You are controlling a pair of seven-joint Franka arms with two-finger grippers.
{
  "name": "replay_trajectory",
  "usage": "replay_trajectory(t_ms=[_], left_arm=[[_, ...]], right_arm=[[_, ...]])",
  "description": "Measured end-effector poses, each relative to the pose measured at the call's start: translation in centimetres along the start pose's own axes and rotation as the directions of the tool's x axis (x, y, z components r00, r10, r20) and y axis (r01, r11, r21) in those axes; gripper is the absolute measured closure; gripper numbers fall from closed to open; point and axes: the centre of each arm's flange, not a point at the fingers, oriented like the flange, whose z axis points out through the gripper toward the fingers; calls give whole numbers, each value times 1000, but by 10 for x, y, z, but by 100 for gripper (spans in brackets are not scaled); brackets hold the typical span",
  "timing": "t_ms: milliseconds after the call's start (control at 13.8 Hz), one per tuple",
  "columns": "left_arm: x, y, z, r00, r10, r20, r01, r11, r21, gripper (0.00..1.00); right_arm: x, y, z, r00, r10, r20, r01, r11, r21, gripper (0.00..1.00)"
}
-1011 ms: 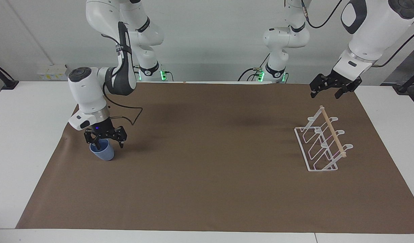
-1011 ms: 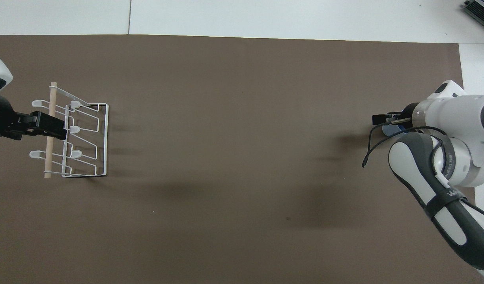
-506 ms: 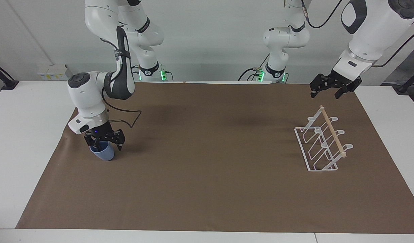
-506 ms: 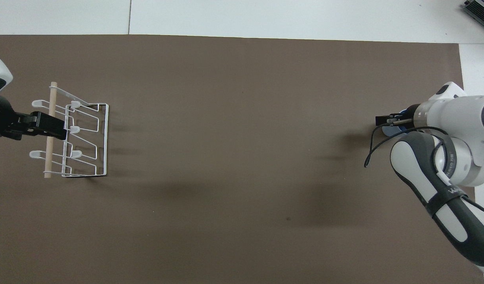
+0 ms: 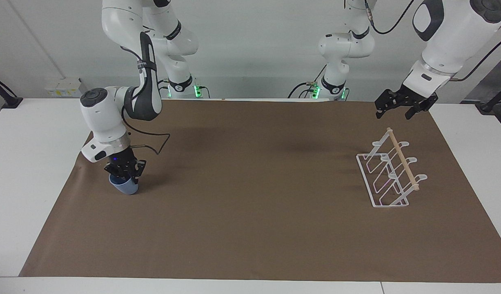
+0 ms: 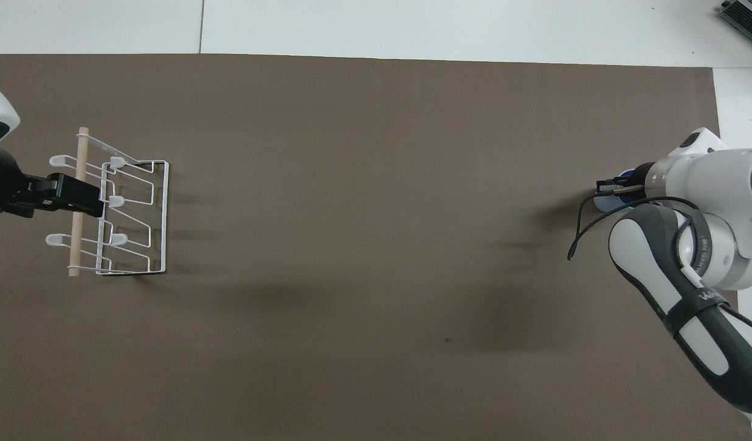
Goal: Hang cup on cup holder
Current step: 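Reach the right gripper down to the blue cup rim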
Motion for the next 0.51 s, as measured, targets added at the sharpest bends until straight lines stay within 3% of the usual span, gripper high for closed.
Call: replay_trajectory(t_ms=[217, 506], left_arm=[[0, 0, 0, 1000, 0, 0, 0, 1000, 0, 0], [0, 0, 0, 1000, 0, 0, 0, 1000, 0, 0]], right_arm=[[0, 1, -1, 1000, 1, 19, -1, 1000, 3, 94], [10, 3, -27, 994, 1, 110, -3, 1000, 23, 94]])
